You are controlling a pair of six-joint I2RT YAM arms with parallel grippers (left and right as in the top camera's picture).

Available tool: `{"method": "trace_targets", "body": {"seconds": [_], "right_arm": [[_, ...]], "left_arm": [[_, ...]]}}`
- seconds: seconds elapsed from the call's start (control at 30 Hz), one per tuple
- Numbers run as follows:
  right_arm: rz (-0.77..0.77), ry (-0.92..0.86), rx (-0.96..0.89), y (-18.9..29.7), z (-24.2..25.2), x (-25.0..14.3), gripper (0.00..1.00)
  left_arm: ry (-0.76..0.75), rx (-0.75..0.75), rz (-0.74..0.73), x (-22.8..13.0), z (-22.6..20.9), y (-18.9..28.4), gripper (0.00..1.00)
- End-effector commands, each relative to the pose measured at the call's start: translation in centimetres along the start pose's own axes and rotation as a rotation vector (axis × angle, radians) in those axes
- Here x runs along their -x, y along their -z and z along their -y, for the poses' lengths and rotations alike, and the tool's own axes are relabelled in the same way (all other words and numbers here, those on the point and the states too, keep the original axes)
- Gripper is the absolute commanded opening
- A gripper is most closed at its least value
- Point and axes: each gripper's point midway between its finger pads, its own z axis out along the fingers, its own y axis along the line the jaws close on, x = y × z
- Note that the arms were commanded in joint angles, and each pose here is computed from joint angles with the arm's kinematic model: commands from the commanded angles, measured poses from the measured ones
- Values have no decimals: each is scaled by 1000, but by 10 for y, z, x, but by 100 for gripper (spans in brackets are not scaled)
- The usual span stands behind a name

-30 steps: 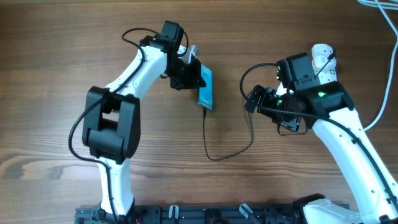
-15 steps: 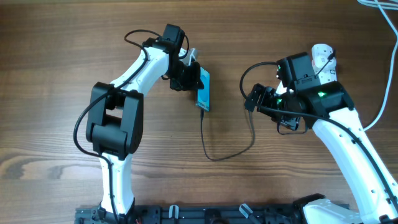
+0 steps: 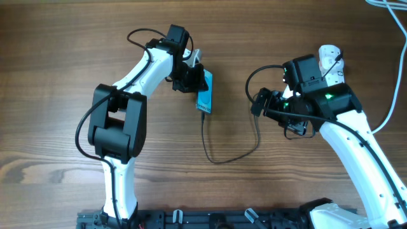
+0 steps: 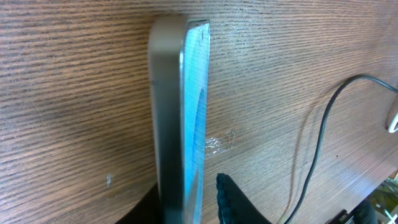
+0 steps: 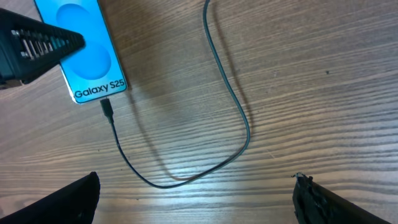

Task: Plug charger to phone and switch on socket
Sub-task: 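Move the right gripper toward the power strip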

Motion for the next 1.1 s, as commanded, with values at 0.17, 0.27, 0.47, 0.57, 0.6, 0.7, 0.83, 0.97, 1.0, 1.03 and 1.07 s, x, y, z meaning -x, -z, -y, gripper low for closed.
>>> {"method": "trace_targets", "body": {"seconds": [0.17, 0.27, 0.47, 0.57, 0.6, 0.7, 0.83, 0.97, 1.0, 1.03, 1.07], "right_arm": [[-38, 7, -16, -3, 5, -8, 100], [-49, 4, -25, -3, 7, -10, 100], [-48, 4, -26, -3, 7, -10, 100], [-47, 4, -26, -3, 7, -10, 100], [-43, 3, -32, -3, 8, -9, 100], [-37, 5, -38, -3, 9, -8, 100], [12, 48, -19, 17, 3, 8, 100], [175, -36, -163, 91, 37, 53, 100], [225, -78, -196, 109, 49, 66, 100], [273, -112, -218, 124, 58, 78, 100], [359, -168, -260, 143, 76, 96, 100]], "left_arm": [[4, 113, -12, -4, -20, -4, 38], [7, 134, -13, -5, -24, -4, 49], [14, 136, -20, -6, -25, -4, 61], [21, 136, -19, -6, -25, -2, 62], [36, 135, -13, -6, -25, 1, 64], [87, 116, 75, 6, -14, 43, 70], [73, 88, 289, 15, 14, 145, 100], [92, 177, 524, 1, 15, 237, 100], [93, 205, 556, -3, 14, 250, 100], [91, 211, 573, -7, 15, 257, 100], [84, 206, 588, -10, 19, 263, 100]]}}
